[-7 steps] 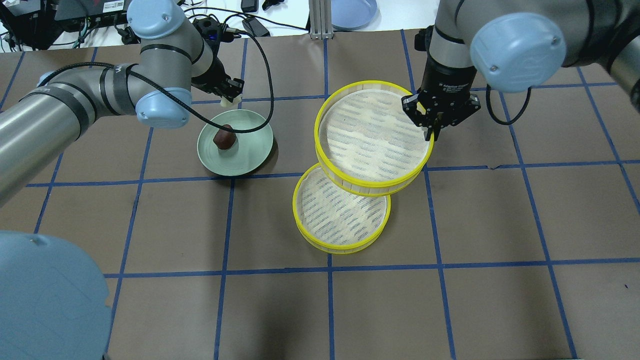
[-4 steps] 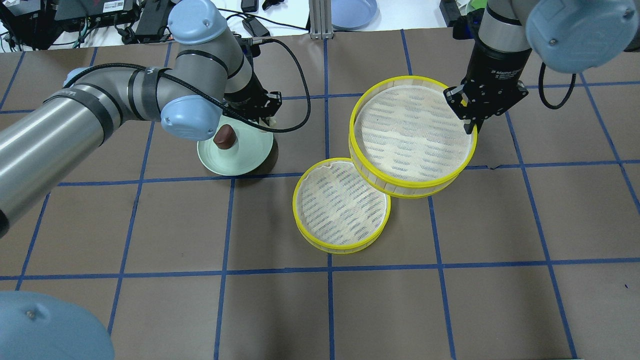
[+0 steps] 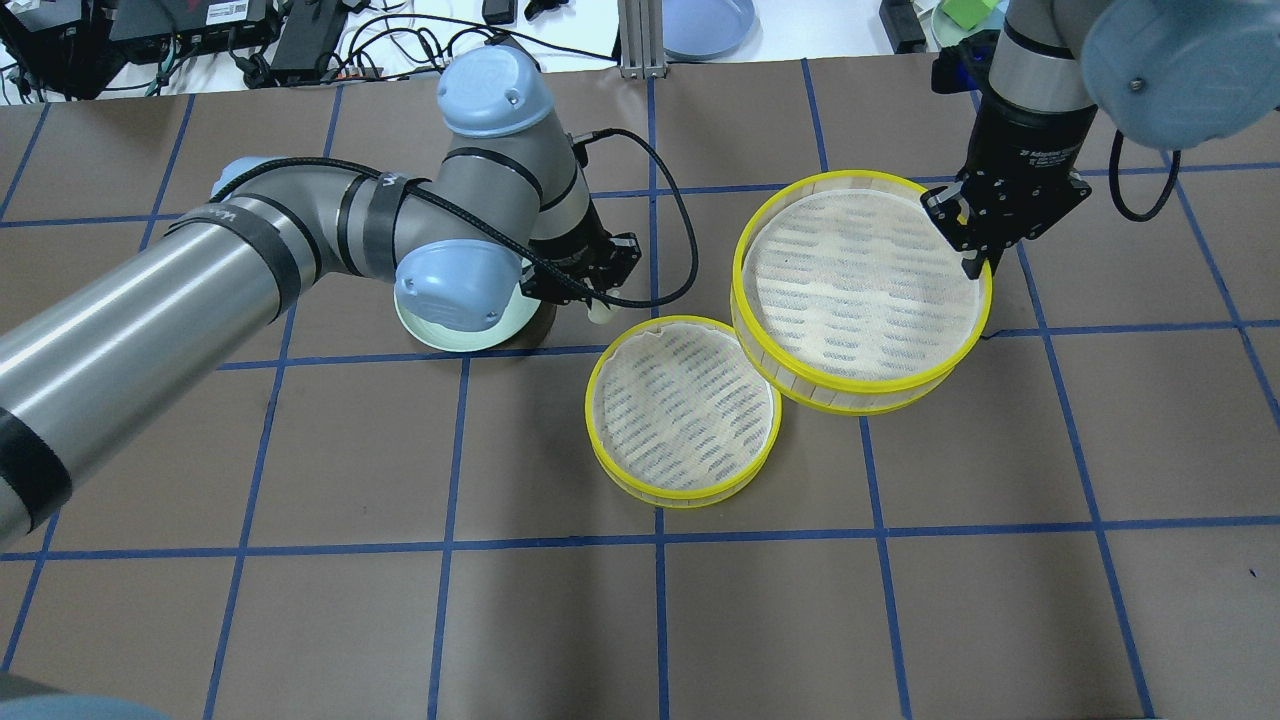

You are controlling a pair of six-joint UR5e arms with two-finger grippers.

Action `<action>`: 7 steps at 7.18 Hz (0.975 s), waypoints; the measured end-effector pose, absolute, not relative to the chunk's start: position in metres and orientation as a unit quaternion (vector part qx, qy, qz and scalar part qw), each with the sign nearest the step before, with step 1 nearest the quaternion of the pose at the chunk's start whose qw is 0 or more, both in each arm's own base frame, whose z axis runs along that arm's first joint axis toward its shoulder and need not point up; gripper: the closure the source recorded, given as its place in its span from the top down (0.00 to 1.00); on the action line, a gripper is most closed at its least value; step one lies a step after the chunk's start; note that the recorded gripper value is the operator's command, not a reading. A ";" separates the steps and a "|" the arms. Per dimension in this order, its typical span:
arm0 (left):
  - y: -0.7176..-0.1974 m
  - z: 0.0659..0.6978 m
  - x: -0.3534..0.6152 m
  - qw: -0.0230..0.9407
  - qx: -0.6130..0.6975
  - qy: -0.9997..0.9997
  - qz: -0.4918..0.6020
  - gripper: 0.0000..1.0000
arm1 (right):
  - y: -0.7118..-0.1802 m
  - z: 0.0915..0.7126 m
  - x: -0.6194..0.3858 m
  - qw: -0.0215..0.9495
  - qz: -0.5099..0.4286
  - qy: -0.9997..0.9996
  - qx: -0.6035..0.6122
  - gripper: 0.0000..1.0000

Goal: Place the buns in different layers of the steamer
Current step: 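Carry the white bun with the left gripper into the bottom tier and release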

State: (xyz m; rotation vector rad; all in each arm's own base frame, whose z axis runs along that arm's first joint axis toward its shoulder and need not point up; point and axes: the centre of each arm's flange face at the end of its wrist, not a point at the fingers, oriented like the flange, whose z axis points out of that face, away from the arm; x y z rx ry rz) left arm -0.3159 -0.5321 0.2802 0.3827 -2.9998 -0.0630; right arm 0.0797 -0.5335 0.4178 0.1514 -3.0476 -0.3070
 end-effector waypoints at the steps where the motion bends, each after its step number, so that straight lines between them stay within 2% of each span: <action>1: -0.517 0.283 -0.330 0.051 0.127 -0.990 -0.036 0.34 | -0.533 0.418 0.077 0.040 -0.100 -0.993 0.050 0.00; 2: -0.505 0.285 -0.338 0.043 0.133 -0.989 -0.050 0.98 | -0.534 0.418 0.076 0.041 -0.100 -0.993 0.052 0.00; 7: -0.491 0.285 -0.337 0.014 0.183 -0.978 -0.097 1.00 | -0.534 0.418 0.066 0.033 -0.101 -0.993 0.054 0.00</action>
